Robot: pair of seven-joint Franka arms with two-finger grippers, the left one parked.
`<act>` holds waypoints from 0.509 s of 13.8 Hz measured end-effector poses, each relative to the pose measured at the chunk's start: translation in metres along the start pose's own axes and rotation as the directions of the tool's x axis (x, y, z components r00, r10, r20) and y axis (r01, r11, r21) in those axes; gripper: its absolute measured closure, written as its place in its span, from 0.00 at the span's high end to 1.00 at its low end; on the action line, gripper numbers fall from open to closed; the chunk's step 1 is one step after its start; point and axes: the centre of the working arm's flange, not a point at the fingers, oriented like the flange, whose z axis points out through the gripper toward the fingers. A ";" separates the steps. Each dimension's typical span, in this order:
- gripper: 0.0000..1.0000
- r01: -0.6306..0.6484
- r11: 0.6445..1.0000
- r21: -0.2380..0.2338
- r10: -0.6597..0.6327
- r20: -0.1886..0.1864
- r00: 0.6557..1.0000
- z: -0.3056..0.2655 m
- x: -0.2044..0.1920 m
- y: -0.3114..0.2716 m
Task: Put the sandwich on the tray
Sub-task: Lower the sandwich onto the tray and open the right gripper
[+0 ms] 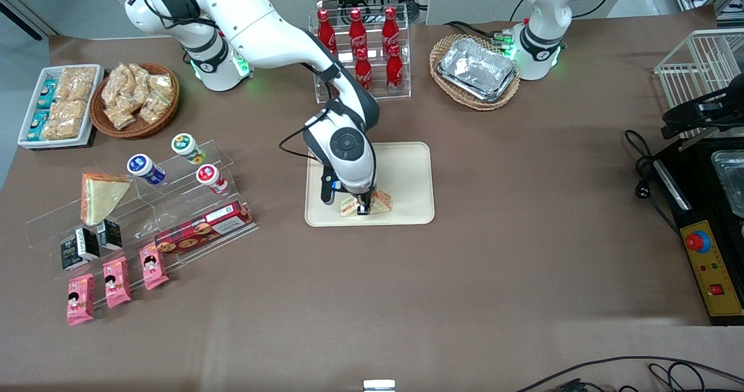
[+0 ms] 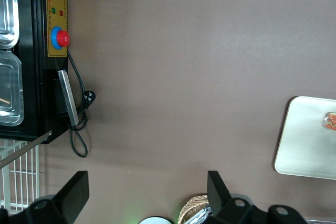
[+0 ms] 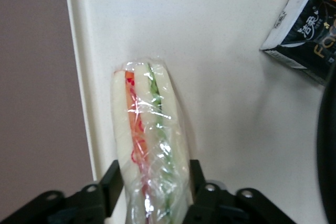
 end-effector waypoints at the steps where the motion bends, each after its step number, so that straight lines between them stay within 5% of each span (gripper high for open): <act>1: 0.68 -0.001 1.000 0.000 0.001 -0.001 1.000 0.000 0.000 0.000; 4: 0.96 -0.002 1.000 0.004 0.002 0.000 1.000 -0.001 0.001 -0.002; 7: 1.00 -0.001 1.000 0.008 0.001 0.004 1.000 -0.003 0.000 -0.003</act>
